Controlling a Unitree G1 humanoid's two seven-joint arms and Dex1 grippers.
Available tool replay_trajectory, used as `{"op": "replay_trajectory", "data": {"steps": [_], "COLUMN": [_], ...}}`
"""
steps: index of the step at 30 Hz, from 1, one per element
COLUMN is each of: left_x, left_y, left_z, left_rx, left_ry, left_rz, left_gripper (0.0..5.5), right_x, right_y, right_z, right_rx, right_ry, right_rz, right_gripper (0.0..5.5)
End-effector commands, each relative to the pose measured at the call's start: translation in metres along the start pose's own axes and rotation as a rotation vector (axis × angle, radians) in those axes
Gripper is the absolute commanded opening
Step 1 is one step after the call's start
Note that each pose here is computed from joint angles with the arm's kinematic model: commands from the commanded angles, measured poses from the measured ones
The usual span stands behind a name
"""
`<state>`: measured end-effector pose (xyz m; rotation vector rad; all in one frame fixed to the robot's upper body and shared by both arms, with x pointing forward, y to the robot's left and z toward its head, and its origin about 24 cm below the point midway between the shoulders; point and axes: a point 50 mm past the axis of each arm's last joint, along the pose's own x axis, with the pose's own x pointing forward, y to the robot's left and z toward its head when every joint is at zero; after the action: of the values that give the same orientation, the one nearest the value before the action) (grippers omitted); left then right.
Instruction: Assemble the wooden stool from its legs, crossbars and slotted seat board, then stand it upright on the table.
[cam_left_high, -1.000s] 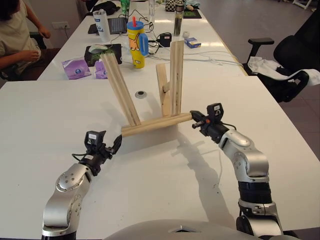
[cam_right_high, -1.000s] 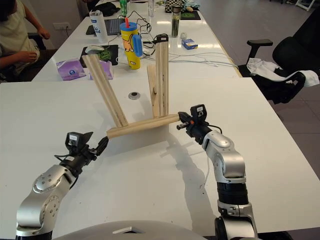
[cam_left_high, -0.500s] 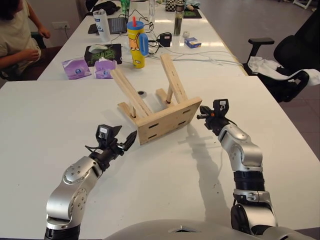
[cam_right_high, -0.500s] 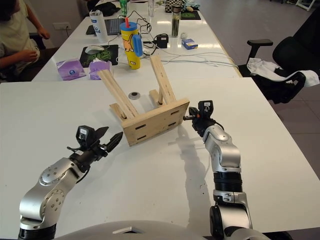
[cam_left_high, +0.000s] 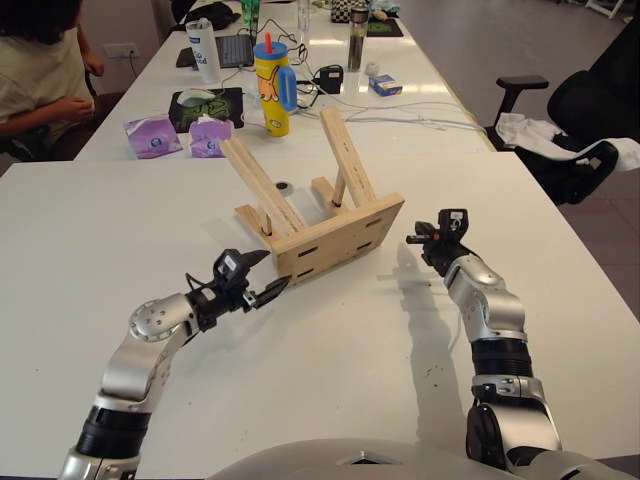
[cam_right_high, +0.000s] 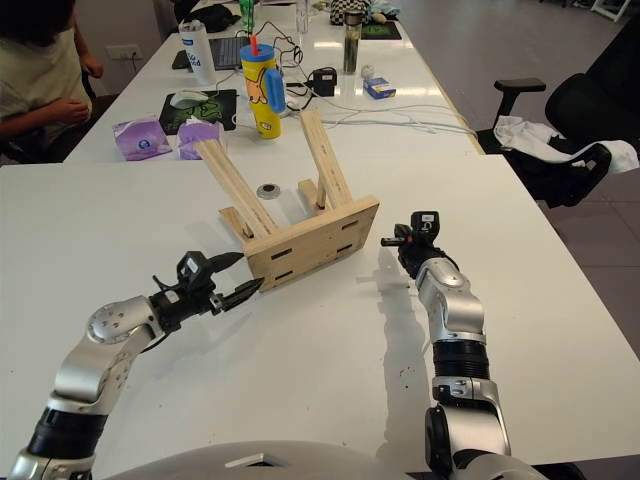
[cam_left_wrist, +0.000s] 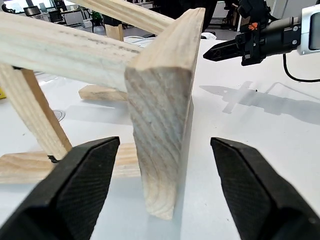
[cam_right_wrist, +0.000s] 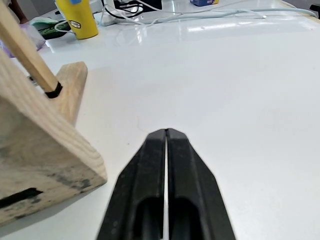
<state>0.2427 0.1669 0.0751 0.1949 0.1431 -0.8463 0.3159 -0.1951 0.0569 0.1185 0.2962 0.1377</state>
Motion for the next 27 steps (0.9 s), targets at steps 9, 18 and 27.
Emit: {"op": "replay_trajectory", "data": {"steps": [9, 18, 27], "left_x": [0.014, 0.026, 0.032], "left_y": [0.004, 0.002, 0.024], "left_z": [-0.010, 0.010, 0.165], "left_rx": [0.049, -0.036, -0.742], "left_ry": [0.043, -0.058, -0.685], "left_rz": [-0.095, -0.109, -0.096], "left_gripper": [2.33, 1.30, 1.30], "right_x": [0.013, 0.014, 0.011], "right_y": [0.021, 0.017, 0.023], "right_z": [0.005, -0.014, -0.047], "right_rx": [-0.020, 0.000, 0.113], "right_ry": [-0.007, 0.059, 0.246], "right_rz": [0.066, 0.040, 0.066], "right_gripper": [0.00, 0.00, 0.00]}}
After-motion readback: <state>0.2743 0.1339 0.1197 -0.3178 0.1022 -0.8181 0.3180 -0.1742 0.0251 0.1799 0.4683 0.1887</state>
